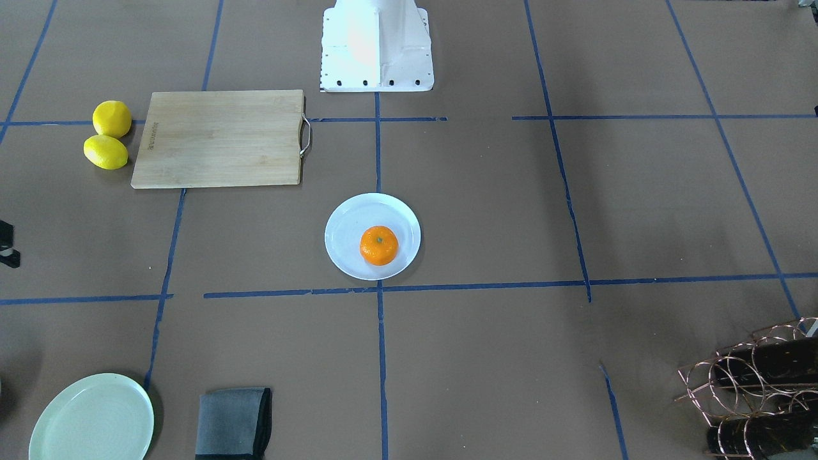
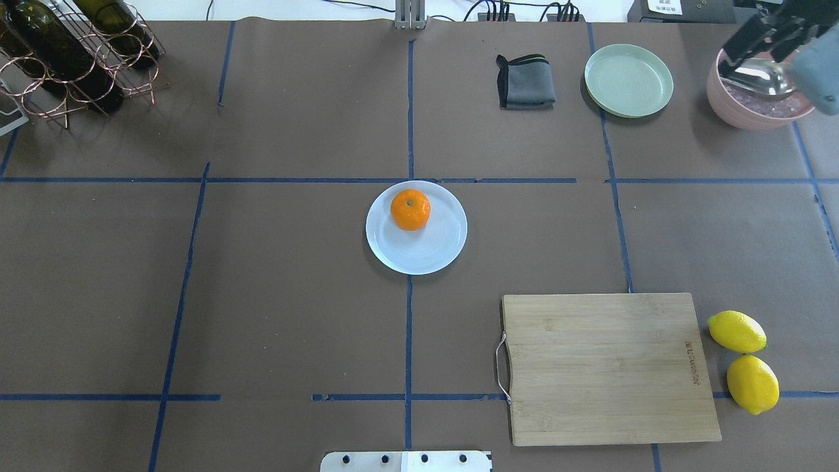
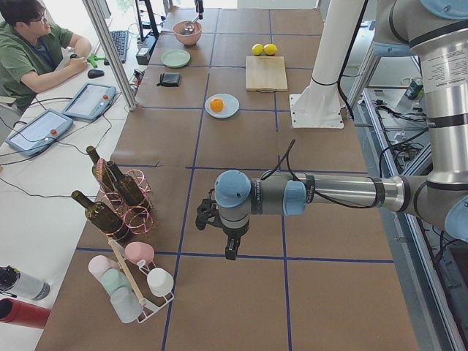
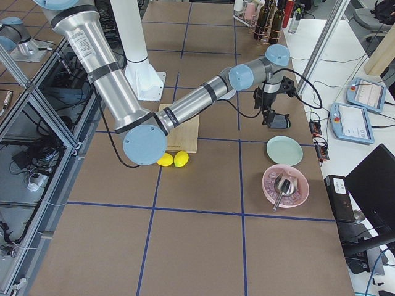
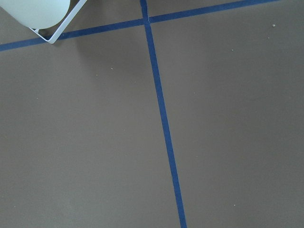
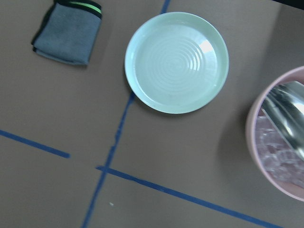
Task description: Pick orange to plate
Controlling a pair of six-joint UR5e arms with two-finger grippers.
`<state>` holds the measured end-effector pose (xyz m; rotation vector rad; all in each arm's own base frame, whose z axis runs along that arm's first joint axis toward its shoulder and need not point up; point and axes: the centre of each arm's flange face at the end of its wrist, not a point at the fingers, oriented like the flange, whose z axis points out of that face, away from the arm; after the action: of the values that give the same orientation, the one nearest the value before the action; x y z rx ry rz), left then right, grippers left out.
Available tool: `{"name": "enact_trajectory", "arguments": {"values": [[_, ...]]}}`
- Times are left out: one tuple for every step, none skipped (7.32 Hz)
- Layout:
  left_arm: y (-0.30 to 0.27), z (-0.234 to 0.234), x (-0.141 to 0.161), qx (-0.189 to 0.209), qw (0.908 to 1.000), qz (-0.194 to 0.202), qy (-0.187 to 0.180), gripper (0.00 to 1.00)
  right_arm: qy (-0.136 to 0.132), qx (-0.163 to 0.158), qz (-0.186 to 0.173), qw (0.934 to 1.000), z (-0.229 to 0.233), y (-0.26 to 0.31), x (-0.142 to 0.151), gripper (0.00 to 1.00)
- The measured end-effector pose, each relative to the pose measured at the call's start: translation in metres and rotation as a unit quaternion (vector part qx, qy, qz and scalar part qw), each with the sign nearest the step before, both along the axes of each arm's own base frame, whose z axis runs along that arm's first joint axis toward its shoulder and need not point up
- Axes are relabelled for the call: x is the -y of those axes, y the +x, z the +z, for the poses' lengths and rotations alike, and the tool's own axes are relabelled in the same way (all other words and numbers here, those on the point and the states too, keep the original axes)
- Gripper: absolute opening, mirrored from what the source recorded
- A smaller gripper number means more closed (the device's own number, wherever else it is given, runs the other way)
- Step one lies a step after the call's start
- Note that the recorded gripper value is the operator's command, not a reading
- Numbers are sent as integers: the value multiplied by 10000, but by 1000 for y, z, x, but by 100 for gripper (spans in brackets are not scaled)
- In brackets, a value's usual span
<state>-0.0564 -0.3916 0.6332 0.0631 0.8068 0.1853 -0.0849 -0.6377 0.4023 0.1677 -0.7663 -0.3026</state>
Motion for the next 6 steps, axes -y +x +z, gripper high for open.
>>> {"name": "enact_trajectory", "arguments": {"values": [[0, -1, 1, -11, 10000, 1, 15, 100, 9, -123, -214, 9997, 58, 45, -13, 100], [-1, -2, 2, -19, 10000, 0, 31, 100, -115, -196, -316, 9992, 116, 82, -40, 100], [-1, -3, 2, -24, 10000, -1, 45, 100, -371, -277, -328, 9984, 168, 107, -73, 100], [-1, -4, 2, -28, 10000, -3, 59, 100, -651, -370, -292, 9968, 206, 124, -102, 100], [-1, -5, 3, -31, 10000, -3, 74, 100, -876, -424, -195, 9951, 231, 140, -123, 100], [-1, -5, 3, -32, 9999, -1, 96, 100, -1072, -436, -93, 9932, 253, 153, -146, 100]]}}
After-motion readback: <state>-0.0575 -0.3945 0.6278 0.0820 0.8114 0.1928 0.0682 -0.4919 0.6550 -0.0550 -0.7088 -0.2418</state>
